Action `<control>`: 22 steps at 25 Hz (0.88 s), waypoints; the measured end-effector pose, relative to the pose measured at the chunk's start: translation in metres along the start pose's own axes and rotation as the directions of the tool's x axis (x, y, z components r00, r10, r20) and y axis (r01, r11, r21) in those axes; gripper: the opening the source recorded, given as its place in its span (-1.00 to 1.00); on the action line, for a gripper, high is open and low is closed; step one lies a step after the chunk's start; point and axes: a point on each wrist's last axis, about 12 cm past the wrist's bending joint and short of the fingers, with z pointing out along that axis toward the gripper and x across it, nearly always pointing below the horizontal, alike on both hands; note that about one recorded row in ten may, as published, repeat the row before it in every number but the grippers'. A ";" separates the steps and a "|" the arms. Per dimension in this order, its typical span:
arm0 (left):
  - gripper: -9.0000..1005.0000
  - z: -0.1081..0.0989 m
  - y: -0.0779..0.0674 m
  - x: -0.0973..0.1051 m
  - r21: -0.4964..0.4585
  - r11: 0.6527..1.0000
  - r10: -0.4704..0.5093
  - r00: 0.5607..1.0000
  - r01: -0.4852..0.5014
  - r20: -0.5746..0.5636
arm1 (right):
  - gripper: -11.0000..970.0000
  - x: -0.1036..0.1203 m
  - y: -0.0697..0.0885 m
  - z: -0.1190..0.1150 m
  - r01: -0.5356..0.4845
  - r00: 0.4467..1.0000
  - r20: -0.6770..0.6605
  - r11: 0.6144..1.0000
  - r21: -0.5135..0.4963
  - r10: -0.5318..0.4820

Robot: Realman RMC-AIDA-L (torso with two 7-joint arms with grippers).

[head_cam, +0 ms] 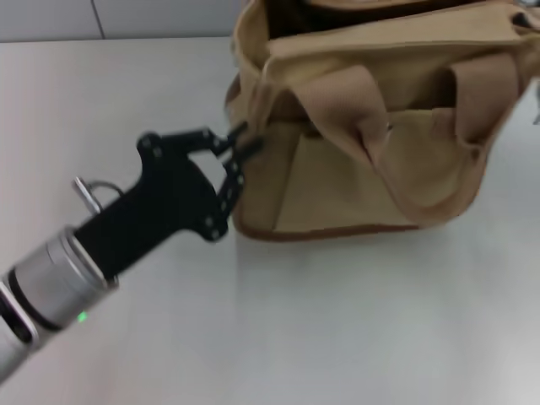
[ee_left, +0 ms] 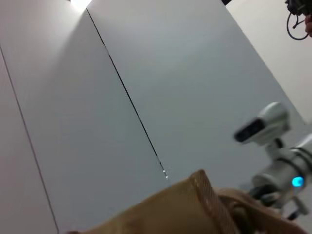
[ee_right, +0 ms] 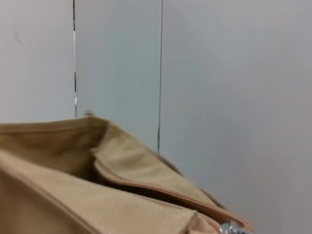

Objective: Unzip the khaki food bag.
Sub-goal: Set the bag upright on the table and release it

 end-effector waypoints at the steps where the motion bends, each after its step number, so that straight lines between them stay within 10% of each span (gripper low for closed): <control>1: -0.70 -0.003 -0.006 0.000 0.001 1.000 -0.010 1.000 0.010 -0.006 | -0.76 -0.001 -0.001 0.009 0.000 1.000 -0.012 1.000 -0.002 0.000; 9: -0.70 -0.015 -0.021 0.002 -0.013 0.999 -0.031 0.999 0.031 -0.045 | -0.77 0.002 0.005 0.052 -0.035 0.992 -0.126 0.999 -0.022 0.032; 14: -0.70 -0.018 -0.020 0.004 -0.022 0.999 -0.051 0.997 0.050 -0.064 | -0.76 0.004 0.004 0.036 -0.038 0.993 -0.111 0.999 0.016 0.039; 22: -0.35 -0.024 -0.019 0.003 -0.036 0.997 -0.075 0.995 0.073 -0.071 | -0.08 0.008 0.014 -0.019 -0.075 0.995 0.078 0.994 0.077 0.069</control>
